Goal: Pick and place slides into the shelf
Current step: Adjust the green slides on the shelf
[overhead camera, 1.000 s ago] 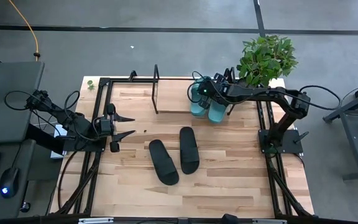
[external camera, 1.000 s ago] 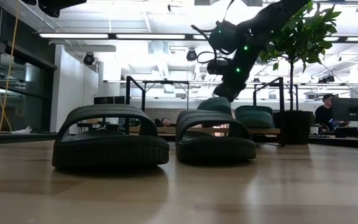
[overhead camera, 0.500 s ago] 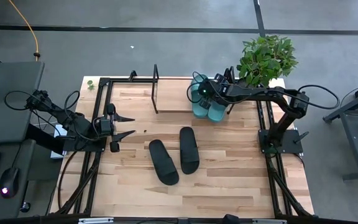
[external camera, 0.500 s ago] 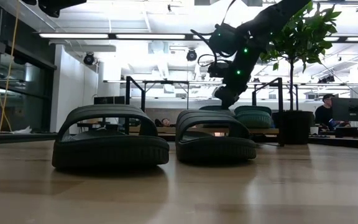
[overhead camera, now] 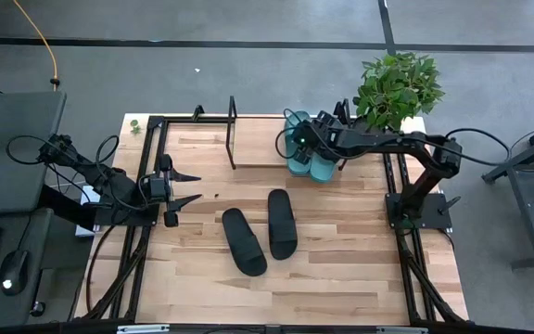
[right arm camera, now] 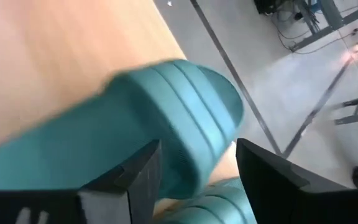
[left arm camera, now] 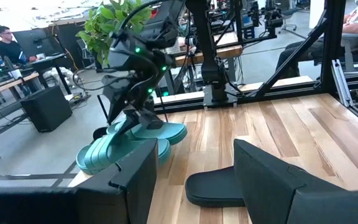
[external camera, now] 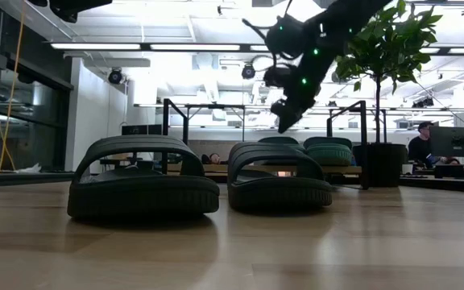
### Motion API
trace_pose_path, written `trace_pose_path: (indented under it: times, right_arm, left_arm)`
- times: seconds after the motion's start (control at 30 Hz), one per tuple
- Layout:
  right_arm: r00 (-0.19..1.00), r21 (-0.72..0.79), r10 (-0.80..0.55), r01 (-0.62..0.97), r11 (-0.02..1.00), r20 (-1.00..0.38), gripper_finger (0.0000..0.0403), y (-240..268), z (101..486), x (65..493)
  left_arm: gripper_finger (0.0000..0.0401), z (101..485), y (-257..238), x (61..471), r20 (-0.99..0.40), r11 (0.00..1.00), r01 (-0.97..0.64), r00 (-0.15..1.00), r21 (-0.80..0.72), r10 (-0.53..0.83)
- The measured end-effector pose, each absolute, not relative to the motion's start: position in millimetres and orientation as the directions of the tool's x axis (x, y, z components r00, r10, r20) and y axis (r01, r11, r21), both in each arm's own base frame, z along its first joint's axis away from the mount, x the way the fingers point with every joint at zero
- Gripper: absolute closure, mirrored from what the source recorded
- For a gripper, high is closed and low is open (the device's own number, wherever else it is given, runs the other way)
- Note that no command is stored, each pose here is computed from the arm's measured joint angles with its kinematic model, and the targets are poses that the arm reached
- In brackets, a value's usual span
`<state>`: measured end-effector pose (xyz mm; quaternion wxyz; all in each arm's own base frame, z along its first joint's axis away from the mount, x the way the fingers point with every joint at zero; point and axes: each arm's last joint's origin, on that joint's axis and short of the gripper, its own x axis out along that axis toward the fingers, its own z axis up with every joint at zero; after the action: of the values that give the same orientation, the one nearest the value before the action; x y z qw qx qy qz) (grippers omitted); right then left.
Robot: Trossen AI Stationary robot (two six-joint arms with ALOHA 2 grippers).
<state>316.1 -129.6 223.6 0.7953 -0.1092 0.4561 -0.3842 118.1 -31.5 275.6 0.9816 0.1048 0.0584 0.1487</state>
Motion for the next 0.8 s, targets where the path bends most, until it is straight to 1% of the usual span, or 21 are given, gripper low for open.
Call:
trace_pose_path:
  times: [0.13,0.33,0.63,0.73,0.8]
  right_arm:
    - [0.298,-0.486,-0.664,0.492,0.722,-0.685,0.0215,-110.8,229.0,320.8]
    - [0.306,-0.403,-0.543,0.416,0.815,-0.782,0.0228,-78.0,229.9,322.6]
    - [0.377,-0.216,-0.303,0.254,0.943,-0.875,0.0235,-29.7,238.9,320.2]
    - [0.359,-0.165,-0.239,0.226,0.960,-0.902,0.0235,-18.9,241.8,313.7]
    - [0.316,-0.156,-0.224,0.225,0.962,-0.922,0.0235,-14.3,241.0,308.4]
  left_arm:
    - [0.0208,275.5,-31.6,118.2,-0.084,0.934,-0.280,0.949,0.222,0.304]
    - [0.0208,275.5,-31.5,118.1,-0.084,0.934,-0.280,0.949,0.221,0.304]
    - [0.0208,275.5,-31.5,118.1,-0.084,0.934,-0.280,0.949,0.221,0.304]
    - [0.0208,275.5,-31.5,118.1,-0.084,0.934,-0.280,0.949,0.221,0.304]
    - [0.0208,275.5,-31.6,118.2,-0.084,0.935,-0.280,0.949,0.219,0.304]
